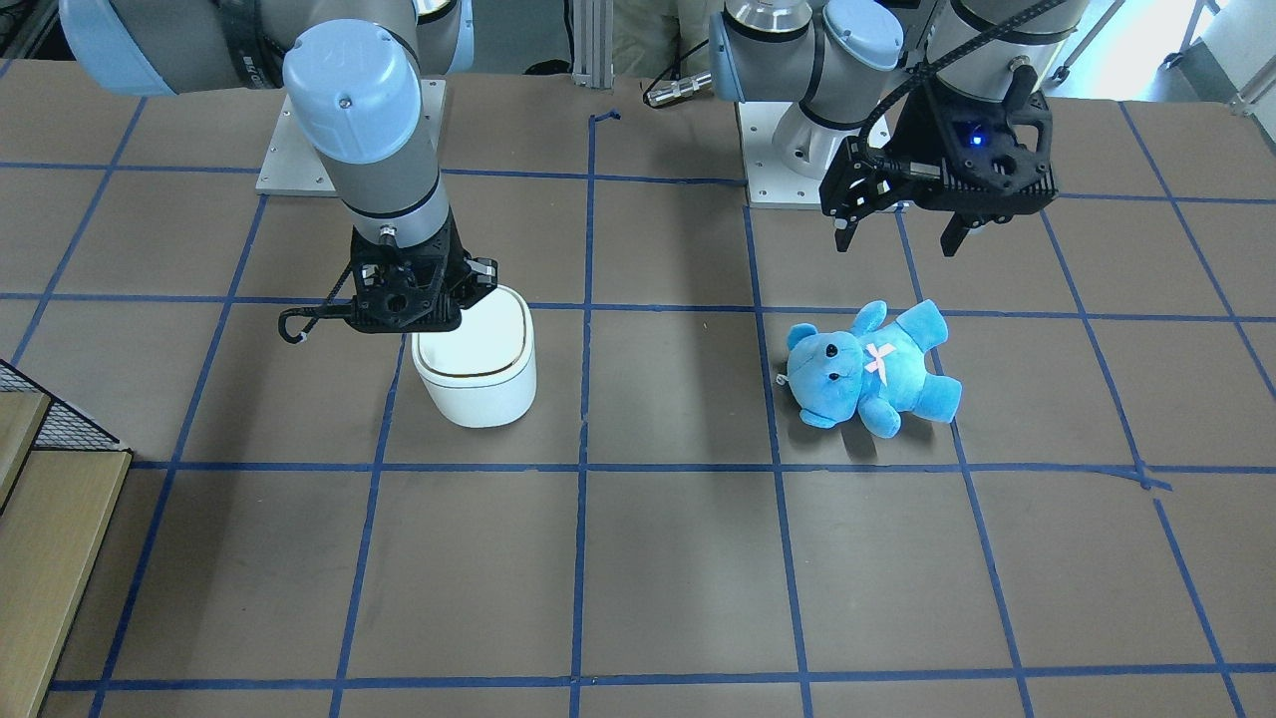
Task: Open trash can with right arm
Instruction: 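Shift the right gripper toward the lid edge farthest from the robot, then lower the right gripper onto the lid's far edge and press down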
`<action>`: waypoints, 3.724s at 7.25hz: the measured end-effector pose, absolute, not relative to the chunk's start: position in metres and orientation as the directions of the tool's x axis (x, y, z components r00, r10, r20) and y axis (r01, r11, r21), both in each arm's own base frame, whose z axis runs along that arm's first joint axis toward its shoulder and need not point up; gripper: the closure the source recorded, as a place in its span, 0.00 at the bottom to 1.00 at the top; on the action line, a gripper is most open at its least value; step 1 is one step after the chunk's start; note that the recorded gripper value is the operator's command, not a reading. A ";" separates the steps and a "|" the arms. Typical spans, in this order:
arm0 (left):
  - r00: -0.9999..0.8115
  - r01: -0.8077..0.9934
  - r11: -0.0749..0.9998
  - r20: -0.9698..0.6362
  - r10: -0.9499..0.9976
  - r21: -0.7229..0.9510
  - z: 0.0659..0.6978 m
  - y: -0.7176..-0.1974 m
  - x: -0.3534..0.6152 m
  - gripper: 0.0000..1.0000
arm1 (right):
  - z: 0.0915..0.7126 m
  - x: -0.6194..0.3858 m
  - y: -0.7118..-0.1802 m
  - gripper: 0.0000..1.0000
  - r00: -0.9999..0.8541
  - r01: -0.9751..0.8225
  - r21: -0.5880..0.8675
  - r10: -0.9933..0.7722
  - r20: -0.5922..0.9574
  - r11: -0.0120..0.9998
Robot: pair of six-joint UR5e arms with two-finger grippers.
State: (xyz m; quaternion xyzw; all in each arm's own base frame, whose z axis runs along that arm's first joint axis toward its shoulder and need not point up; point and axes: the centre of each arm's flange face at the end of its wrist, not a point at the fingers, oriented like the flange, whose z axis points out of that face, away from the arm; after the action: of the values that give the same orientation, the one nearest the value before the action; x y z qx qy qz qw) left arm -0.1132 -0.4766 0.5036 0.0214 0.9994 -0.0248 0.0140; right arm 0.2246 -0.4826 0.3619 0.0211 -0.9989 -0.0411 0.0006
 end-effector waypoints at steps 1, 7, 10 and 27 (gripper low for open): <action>-0.999 0.043 0.998 -0.029 0.042 -0.049 0.504 -0.477 -0.113 0.00 | 0.362 0.217 -0.487 1.00 -1.000 -0.027 0.077 -0.027 -0.003 0.997; -0.999 0.042 0.998 -0.029 0.041 -0.049 0.504 -0.477 -0.113 0.00 | 0.332 0.225 -0.474 1.00 -0.998 0.060 0.014 0.060 -0.010 0.998; -0.999 0.043 0.998 -0.029 0.041 -0.049 0.504 -0.477 -0.113 0.00 | 0.320 0.228 -0.469 1.00 -0.998 0.061 0.009 0.061 -0.014 0.998; -0.999 0.042 0.998 -0.029 0.041 -0.049 0.504 -0.477 -0.113 0.00 | 0.325 0.225 -0.460 1.00 -0.998 0.055 -0.071 0.053 -0.025 0.996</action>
State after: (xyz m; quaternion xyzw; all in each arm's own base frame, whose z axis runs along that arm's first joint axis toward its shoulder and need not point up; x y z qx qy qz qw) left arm -0.1126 -0.4768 0.5038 0.0207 0.9994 -0.0250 0.0140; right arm 0.2252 -0.4595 0.3249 -0.0271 -0.9989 0.0361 -0.0116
